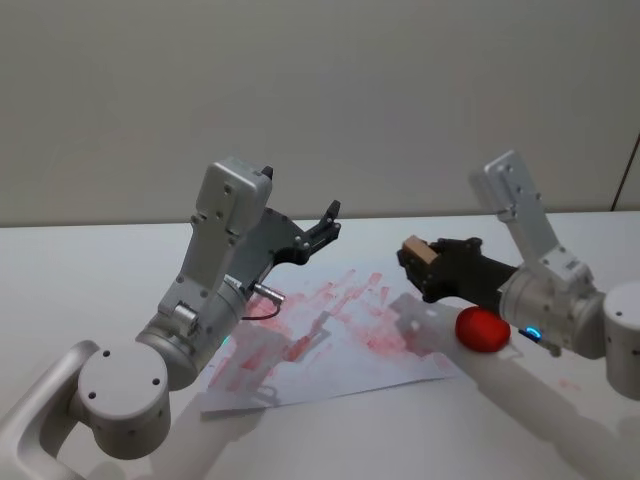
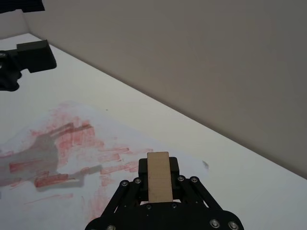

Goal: Use the one hand to pick up the stamp and affix it onto the A4 paper.

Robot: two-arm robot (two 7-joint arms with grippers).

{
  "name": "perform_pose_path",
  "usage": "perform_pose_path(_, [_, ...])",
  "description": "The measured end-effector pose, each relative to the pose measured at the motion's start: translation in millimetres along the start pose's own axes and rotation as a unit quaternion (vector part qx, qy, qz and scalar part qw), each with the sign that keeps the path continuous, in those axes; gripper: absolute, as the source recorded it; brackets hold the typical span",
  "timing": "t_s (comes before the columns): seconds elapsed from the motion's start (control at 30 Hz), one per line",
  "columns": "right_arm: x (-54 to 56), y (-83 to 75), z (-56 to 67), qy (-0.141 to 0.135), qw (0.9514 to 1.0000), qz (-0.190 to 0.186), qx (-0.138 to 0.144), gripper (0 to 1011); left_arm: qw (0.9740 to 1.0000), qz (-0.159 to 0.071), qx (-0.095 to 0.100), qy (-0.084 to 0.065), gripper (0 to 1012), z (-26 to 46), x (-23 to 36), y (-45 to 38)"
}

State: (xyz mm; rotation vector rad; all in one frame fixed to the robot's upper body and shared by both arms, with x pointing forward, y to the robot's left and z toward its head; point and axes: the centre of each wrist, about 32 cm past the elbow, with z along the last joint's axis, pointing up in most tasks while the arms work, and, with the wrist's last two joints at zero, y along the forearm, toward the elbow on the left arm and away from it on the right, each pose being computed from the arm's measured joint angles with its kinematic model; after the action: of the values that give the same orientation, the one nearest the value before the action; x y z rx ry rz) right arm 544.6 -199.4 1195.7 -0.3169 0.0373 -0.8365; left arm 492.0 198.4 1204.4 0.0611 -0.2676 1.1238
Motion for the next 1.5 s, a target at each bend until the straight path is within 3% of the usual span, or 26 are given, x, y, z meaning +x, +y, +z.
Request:
perform_pose_path(0.3, [-0.4, 14.2, -2.3, 0.025, 0.9987, 0.040, -0.017, 220, 1.0000, 0.000, 0.000, 0.000, 1001, 0.0, 0.0, 0.0])
perform_pose_path(0.67, [-5.2, 25.4, -15.8, 0.055, 0.9944, 0.065, -0.063, 220, 1.0000, 0.000, 0.000, 0.000, 1001, 0.0, 0.0, 0.0])
perform_pose_path(1.13, [-11.4, 30.2, -24.3, 0.032, 0.9916, 0.075, -0.101, 220, 1.0000, 0.000, 0.000, 0.000, 1001, 0.0, 0.0, 0.0])
perform_pose_path(1.5, [-13.6, 32.3, -23.3, -0.006, 0.9942, 0.066, -0.084, 220, 1.0000, 0.000, 0.000, 0.000, 1001, 0.0, 0.0, 0.0])
